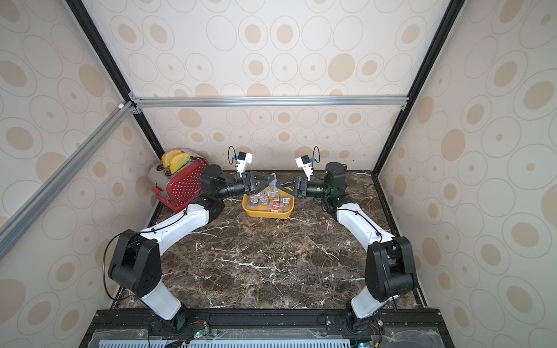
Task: Take the paper clips out of the storage box
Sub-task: Pick up the boxed paper clips from the storage box, then place the boxed paper clips at the center of the board.
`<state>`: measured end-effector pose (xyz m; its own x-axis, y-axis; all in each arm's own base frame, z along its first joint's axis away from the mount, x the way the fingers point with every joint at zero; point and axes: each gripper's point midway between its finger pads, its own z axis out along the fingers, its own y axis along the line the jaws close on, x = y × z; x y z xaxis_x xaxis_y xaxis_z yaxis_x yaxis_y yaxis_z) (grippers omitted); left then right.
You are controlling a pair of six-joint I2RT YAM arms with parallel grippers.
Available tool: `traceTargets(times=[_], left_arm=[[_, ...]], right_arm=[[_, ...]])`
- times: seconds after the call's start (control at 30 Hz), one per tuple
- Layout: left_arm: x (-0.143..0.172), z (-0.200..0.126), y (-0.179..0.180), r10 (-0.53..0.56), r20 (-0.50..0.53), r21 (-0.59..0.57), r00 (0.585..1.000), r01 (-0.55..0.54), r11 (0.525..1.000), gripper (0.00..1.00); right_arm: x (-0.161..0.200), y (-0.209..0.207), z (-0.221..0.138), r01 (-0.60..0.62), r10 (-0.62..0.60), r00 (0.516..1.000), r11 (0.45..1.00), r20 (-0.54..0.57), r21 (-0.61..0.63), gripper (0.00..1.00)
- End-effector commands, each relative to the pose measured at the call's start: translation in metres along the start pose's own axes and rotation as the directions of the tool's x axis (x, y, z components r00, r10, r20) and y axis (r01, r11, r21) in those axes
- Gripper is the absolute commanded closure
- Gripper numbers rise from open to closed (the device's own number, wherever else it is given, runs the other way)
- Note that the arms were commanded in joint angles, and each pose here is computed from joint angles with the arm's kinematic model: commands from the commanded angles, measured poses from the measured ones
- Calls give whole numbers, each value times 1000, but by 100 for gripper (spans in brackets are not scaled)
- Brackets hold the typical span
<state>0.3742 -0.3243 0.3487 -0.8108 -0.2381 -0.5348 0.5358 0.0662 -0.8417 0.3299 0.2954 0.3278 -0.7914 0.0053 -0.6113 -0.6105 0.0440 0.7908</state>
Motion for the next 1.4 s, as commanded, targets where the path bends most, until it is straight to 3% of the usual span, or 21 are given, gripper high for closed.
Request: traceTargets(times=[0.0,0.23,0.63,0.7,0.77,0.83,0.87,0.97,1.1,1.2,1.37], left_arm=[[-8,9,-21,47,0,69,999,-47,997,69],[-11,12,-27,54,3,93,999,-55,994,69],[-4,9,-25,49,-15,90,999,-47,995,67],[-3,8,-23,47,-16,77,999,-46,996,58],[-2,6,-20,48,-20,54,999,-46,997,41],[-3,2,-17,54,-19,20,998,-53,998,24],[-4,-1,-15,56,-15,0,998,-56,998,21],[-11,-15,-4,53,10,-85,999,-52,995,7],[1,-27,32,16,-46,-274,999,-28,961,7],[10,-32,58,-16,-53,-356,998,-4,935,10],[32,-26,81,-40,-95,-410,995,-2,912,12]], right_arm=[[0,16,9,36,-37,999,998,-26,-50,2],[9,14,20,11,-15,998,998,-64,-67,11],[8,14,21,25,-29,998,998,-62,-60,62],[10,13,20,29,-32,997,998,-69,-51,67],[14,12,18,46,-47,996,999,-82,-21,72],[22,5,14,75,-69,992,996,-104,55,77],[24,1,11,90,-78,991,991,-113,100,77],[39,-20,-6,171,-124,977,940,-172,294,83],[68,-56,-29,359,-194,919,770,-342,527,87],[90,-77,-37,483,-216,857,653,-469,583,88],[108,-91,-40,549,-248,822,582,-512,600,89]])
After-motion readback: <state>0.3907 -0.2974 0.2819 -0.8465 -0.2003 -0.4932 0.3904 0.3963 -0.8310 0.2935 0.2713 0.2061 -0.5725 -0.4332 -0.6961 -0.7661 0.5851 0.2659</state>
